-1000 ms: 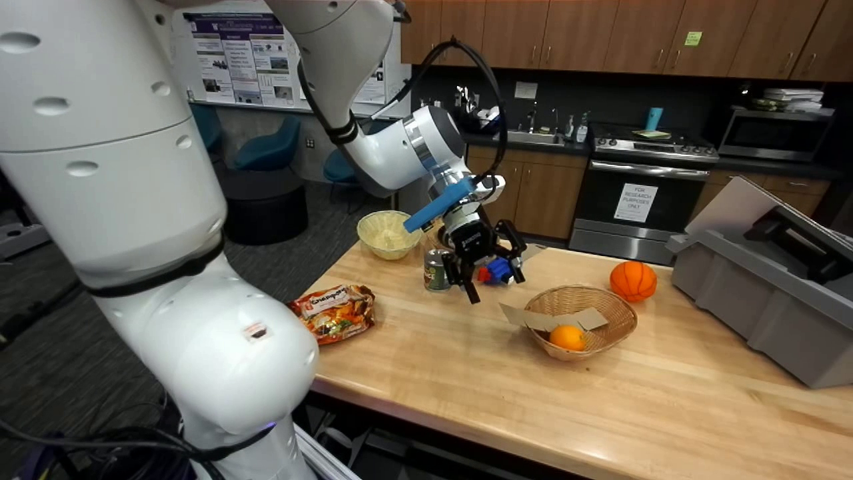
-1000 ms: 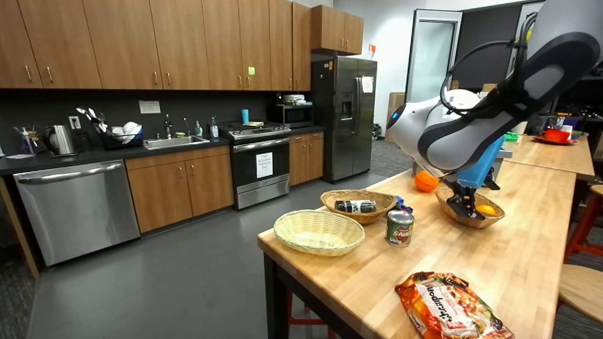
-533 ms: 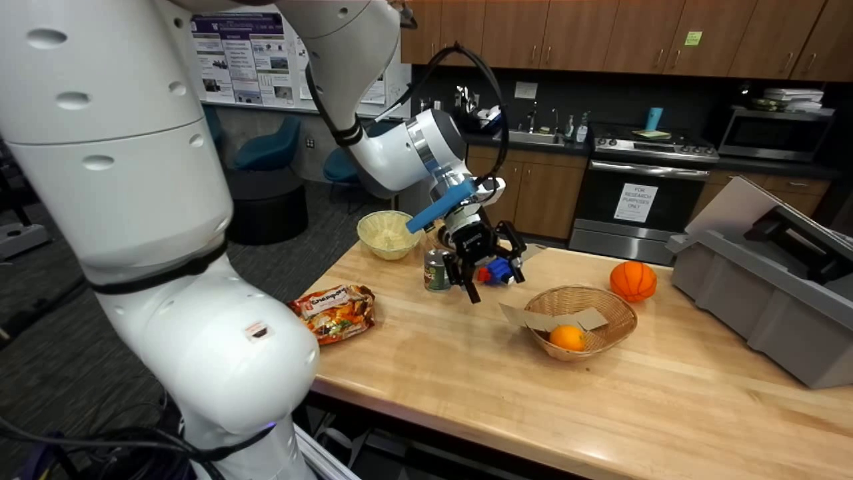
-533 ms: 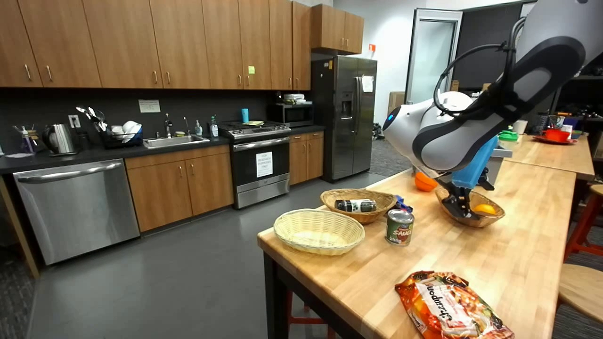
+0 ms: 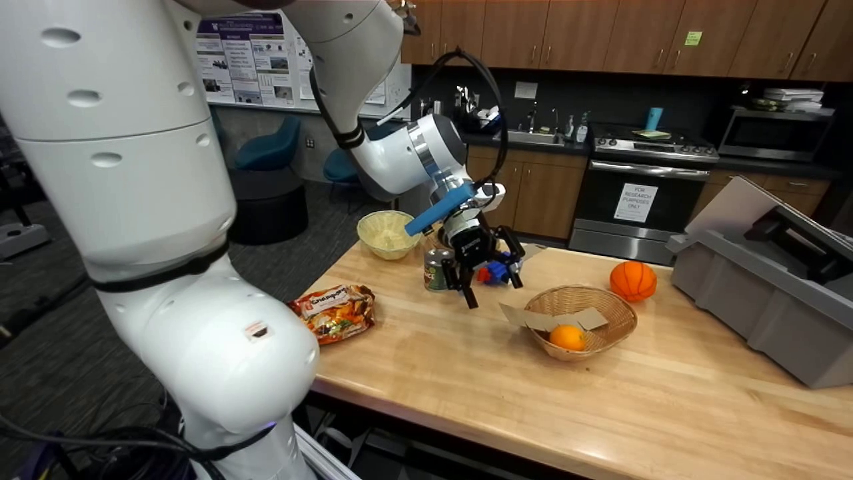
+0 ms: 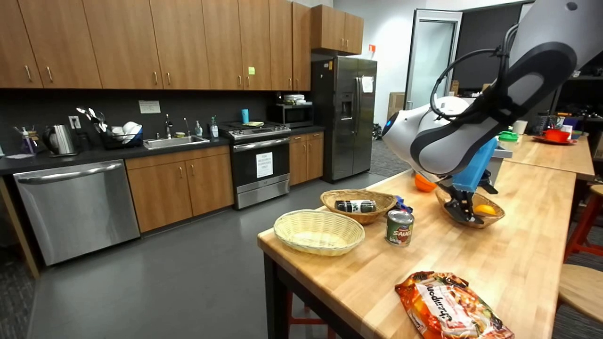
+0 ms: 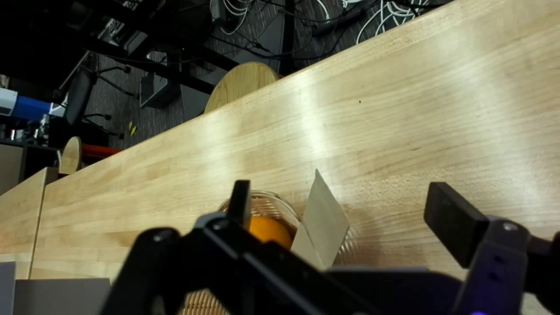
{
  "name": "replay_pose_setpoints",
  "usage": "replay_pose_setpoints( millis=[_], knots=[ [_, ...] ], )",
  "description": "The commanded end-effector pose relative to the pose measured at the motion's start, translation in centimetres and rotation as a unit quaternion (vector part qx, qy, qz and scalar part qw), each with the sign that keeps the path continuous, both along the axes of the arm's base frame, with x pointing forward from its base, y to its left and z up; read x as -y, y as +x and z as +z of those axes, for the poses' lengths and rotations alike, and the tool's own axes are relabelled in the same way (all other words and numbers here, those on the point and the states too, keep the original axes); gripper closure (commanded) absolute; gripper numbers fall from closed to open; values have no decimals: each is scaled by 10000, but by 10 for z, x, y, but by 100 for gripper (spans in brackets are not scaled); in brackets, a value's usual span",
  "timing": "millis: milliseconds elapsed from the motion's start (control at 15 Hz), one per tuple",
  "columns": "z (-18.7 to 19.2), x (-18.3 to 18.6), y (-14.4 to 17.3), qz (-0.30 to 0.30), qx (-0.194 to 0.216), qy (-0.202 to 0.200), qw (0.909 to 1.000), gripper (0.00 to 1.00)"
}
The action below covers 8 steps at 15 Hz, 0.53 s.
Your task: Move the brown paper to the table
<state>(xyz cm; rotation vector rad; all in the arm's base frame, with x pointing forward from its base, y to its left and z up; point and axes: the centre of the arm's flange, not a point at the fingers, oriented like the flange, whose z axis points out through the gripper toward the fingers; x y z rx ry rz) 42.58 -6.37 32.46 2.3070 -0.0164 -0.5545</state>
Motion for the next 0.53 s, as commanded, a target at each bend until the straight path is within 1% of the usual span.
replay_pose_setpoints(
  millis=[0, 467],
  knots=[
    [4, -1, 2, -139, -145, 37, 9998, 0],
    [4, -1, 0, -196, -232, 43, 9995, 0]
  ],
)
